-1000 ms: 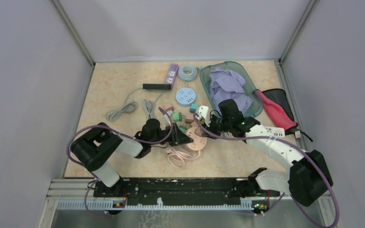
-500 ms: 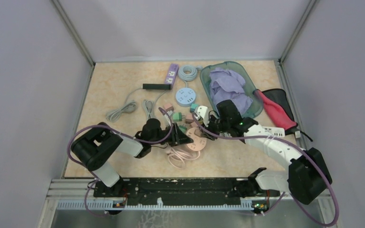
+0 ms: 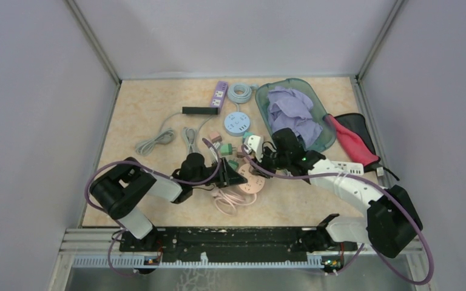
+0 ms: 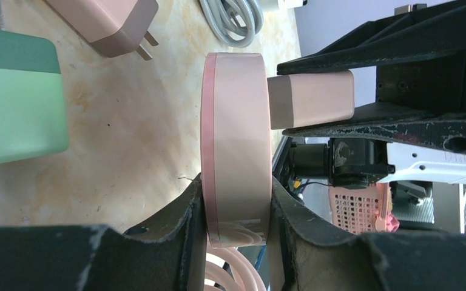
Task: Pull the plug off the socket
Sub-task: Remove the plug from the socket.
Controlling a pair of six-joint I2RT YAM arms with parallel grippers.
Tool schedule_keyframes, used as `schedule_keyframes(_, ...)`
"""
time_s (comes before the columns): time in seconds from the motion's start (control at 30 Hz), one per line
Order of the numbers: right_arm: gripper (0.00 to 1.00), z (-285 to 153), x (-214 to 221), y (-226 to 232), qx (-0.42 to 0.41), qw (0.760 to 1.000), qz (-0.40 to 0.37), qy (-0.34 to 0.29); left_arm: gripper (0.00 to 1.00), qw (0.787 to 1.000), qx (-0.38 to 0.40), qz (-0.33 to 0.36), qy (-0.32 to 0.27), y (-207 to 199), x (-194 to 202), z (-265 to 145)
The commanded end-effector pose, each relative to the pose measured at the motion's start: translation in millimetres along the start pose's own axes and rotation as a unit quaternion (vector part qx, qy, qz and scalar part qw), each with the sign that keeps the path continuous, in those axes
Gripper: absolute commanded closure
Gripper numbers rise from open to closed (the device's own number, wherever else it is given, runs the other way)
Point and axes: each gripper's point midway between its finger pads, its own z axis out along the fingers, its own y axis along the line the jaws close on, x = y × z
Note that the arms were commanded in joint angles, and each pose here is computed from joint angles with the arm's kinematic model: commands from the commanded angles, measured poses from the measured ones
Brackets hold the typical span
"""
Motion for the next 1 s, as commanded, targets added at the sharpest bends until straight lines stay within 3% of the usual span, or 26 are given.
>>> schedule_keyframes(0.0,1.0,3,-20,-2,0.025,0.999,-0.02,-0.022,1.0,0.997,-0.03,-0.016,-0.064,0,-23,-2)
schedule_keyframes(0.2,1.0,20,-25,14,0.008,1.0,-0.006,-0.01,1.0,0.99,-0.112,-0.008,-0.081,13,-35,1)
schedule_keyframes(0.37,1.0,7,-36,12,-0.007,1.0,0.005,-0.03,1.0,0.984,-0.154,0.017,-0.091,28,-37,-10)
schedule_keyframes(0.7,1.0,-11,-41,22,-0.063,0.995,0.012,-0.078,1.0,0.987,-0.125,0.012,-0.097,22,-41,-27)
schedule_keyframes(0.97,1.0,-4,-37,13,-0.035,0.995,0.037,-0.08,1.0,0.98,-0.112,-0.079,-0.145,23,-47,-37)
